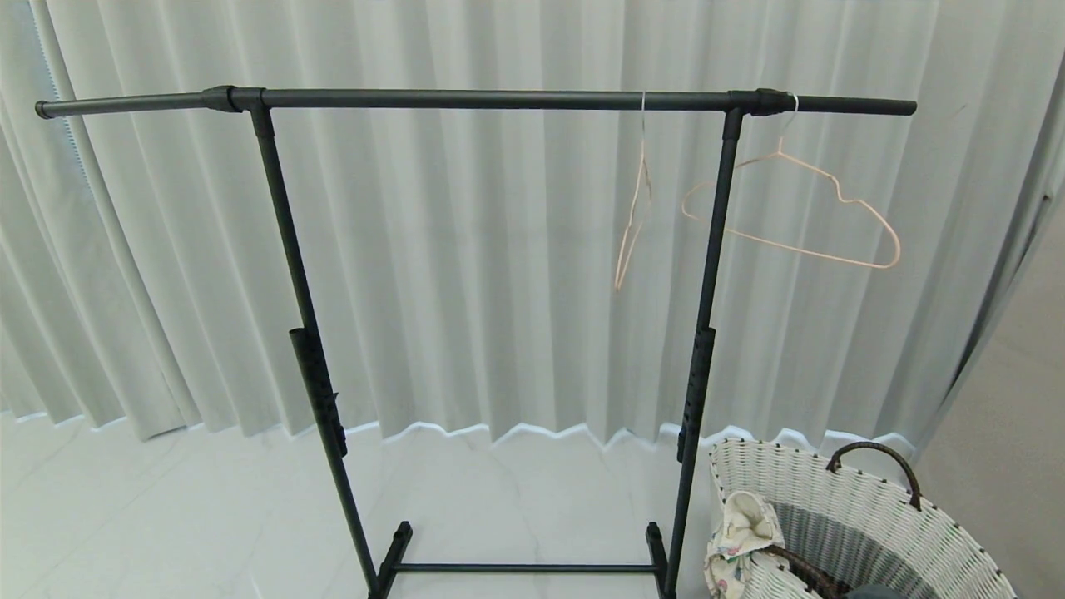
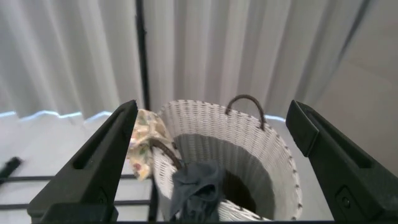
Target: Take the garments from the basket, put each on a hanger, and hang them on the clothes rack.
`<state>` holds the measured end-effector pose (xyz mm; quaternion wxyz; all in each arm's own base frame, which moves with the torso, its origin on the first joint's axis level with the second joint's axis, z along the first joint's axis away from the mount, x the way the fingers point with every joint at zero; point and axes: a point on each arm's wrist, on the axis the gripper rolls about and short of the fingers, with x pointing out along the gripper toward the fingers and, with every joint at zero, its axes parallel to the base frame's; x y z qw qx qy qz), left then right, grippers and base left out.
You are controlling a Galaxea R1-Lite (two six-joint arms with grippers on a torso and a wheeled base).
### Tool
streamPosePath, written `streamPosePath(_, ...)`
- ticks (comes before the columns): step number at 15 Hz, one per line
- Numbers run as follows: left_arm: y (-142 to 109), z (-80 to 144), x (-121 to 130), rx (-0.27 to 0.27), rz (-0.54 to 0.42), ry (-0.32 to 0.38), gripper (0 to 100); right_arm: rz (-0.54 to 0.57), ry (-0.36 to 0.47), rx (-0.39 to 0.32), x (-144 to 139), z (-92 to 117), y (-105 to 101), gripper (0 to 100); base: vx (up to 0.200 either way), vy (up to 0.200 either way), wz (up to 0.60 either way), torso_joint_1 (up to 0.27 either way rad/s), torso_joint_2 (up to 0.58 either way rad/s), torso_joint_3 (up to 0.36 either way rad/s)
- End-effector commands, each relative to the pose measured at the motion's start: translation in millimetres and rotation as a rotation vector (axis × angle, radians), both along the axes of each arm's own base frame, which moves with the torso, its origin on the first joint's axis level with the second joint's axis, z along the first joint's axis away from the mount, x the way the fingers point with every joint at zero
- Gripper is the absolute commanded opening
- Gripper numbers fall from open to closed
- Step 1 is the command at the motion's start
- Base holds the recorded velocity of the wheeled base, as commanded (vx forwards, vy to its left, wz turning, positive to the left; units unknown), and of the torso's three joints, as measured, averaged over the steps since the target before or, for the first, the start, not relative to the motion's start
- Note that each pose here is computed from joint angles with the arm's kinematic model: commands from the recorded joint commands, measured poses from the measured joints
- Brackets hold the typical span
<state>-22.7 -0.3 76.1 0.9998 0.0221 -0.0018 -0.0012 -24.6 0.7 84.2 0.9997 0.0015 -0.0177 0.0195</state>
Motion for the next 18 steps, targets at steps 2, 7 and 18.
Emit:
streamPosePath(2, 0, 0, 0, 0.003, 0.001, 0.001, 100, 0.114, -0.002, 0.019, 8, 81, 0, 100, 0.000, 0.000, 0.00, 0.000, 0.00, 0.000)
streamPosePath(7, 0, 0, 0, 0.002, 0.001, 0.001, 100, 0.044, 0.464, -0.382, 133, 106, -6, 100, 0.000, 0.000, 0.00, 0.000, 0.00, 0.000)
streamPosePath(18, 0, 0, 0, 0.003, 0.001, 0.001, 100, 0.222, 0.889, -0.671, 164, 1, -23, 100, 0.000, 0.000, 0.00, -0.023, 0.04, 0.016)
